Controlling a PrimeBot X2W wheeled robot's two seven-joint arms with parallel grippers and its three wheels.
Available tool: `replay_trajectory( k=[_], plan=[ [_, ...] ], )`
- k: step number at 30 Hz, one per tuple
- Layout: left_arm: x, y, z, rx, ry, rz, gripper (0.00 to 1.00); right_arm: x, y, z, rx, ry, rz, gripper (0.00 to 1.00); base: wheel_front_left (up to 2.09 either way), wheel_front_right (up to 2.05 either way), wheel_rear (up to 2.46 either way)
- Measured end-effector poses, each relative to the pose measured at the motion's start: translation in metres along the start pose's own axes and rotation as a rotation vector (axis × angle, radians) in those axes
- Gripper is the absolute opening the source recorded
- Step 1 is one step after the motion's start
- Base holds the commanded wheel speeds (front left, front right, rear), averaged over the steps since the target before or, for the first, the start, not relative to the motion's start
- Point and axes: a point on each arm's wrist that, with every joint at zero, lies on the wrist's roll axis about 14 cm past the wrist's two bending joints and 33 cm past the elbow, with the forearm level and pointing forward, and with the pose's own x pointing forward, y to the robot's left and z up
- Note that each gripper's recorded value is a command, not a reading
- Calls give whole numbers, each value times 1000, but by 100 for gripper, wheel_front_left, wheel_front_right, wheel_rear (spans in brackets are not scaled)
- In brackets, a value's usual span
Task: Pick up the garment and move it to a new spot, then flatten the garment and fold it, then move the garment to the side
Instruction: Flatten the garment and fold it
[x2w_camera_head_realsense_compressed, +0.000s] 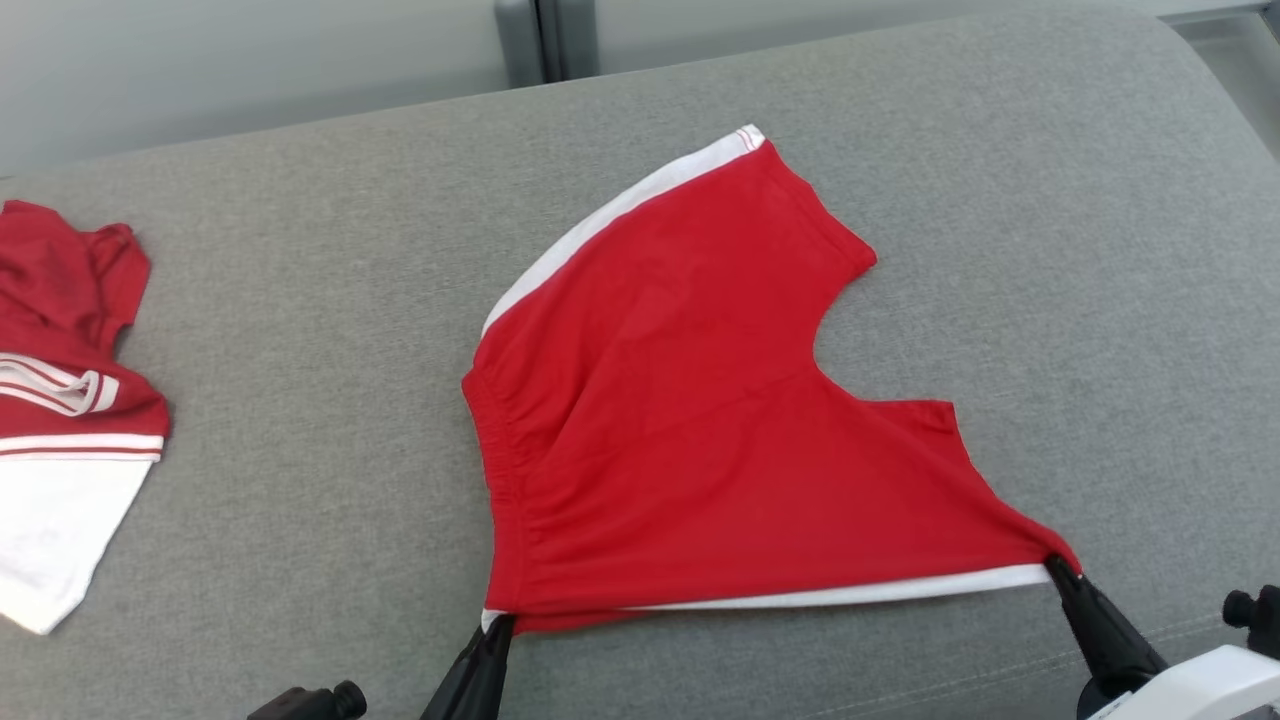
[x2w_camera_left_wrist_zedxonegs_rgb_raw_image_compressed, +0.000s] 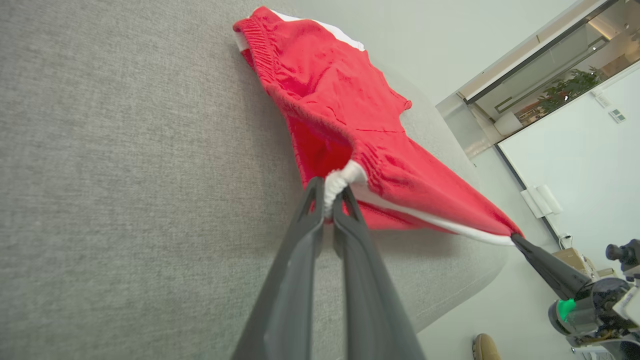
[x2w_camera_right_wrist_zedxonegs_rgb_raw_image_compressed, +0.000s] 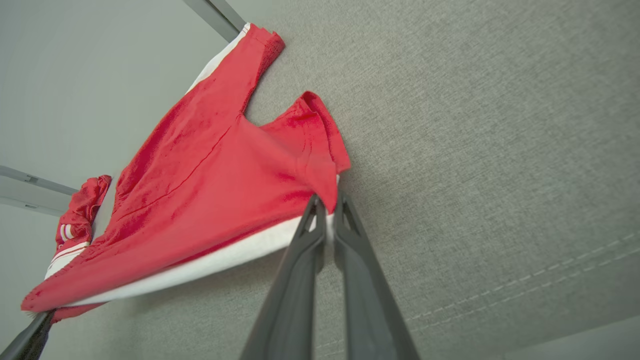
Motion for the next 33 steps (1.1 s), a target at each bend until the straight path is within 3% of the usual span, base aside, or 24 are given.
replay_trajectory(
  k=[7, 13, 18, 25, 29, 33],
  plan=[
    [3, -23, 25, -54, -45, -49, 0, 28, 46, 49, -26, -90, 118, 0, 0, 0, 0],
    [50, -36, 73, -55, -95, -122, 0, 106, 92, 98, -156, -91, 202, 0, 0, 0, 0],
    [102, -26, 94, -111, -77, -116, 0, 173, 108, 120, -213, -45, 184, 0, 0, 0, 0],
    [146, 33, 98, -90, -56, 22, 0, 252, 124, 92, -242, 56, 172, 0, 0, 0, 0],
    [151, 56, 85, -126, -17, 69, 0, 279, 131, 58, -262, 142, 180, 0, 0, 0, 0],
    [154, 78, 86, -103, -30, 121, 0, 299, 133, 48, -265, 136, 184, 0, 0, 0, 0]
  ],
)
